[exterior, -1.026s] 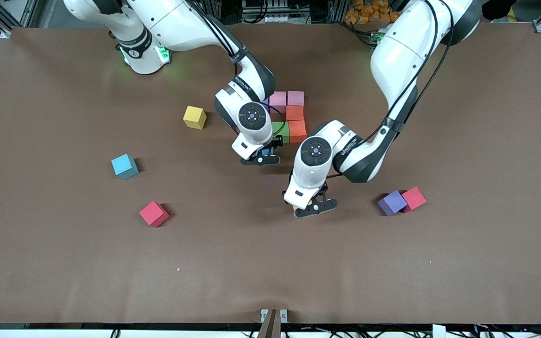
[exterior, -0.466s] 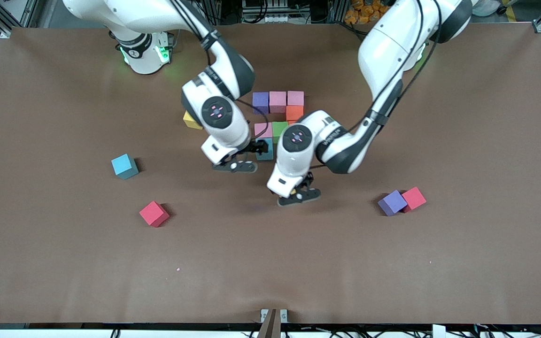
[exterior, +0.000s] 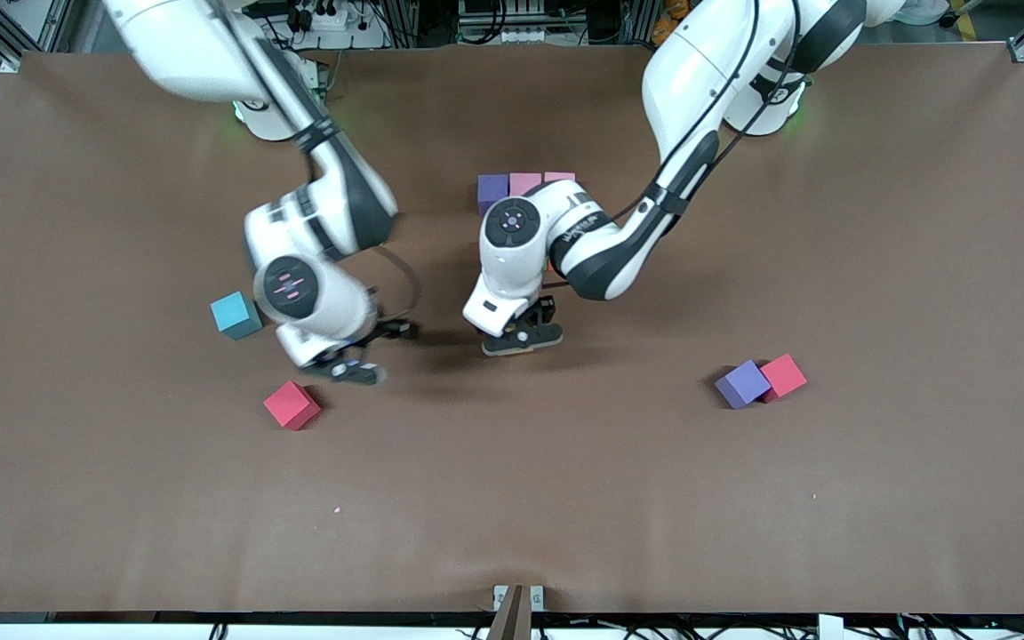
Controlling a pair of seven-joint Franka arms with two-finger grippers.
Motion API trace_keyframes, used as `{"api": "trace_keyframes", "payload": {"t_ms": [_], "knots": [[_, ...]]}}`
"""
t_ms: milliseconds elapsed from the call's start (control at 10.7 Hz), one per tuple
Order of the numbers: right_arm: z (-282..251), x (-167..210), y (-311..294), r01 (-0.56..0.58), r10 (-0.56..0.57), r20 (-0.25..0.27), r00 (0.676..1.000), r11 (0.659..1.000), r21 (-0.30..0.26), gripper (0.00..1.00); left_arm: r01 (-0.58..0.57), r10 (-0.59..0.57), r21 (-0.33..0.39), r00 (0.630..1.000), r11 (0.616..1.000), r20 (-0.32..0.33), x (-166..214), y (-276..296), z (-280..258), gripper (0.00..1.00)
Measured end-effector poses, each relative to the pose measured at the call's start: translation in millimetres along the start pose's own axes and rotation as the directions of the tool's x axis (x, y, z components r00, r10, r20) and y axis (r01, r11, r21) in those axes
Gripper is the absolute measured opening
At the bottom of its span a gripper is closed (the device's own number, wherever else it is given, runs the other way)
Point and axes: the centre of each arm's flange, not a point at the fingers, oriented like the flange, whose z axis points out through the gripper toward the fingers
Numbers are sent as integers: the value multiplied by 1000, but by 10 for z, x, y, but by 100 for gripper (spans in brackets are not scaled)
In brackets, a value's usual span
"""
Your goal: Form number 2 with 11 blocks
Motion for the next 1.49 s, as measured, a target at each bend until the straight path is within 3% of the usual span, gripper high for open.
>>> {"api": "trace_keyframes", "payload": {"t_ms": [373, 560, 839, 1212, 1492], "knots": [[-57, 391, 677, 31, -35, -60, 998, 997, -67, 100, -16, 16, 3, 1000, 1000, 1, -100, 54, 11, 62], [-51, 580, 962, 5, -10, -99, 995, 999, -53, 100, -16, 16, 8, 1000, 1000, 3, -101, 39, 38, 62], [103, 824, 1375, -140, 137, -129, 982, 990, -18, 100, -36, 36, 16, 999, 999, 8, -215, 83, 87, 62], [212, 907, 1283, -414, 415, -143, 898, 909, 41, 100, -78, 78, 26, 997, 997, 8, -298, 106, 144, 62], [339, 967, 1297, -471, 472, -128, 872, 881, 46, 100, -86, 86, 33, 996, 996, 10, -330, 103, 173, 62]]}}
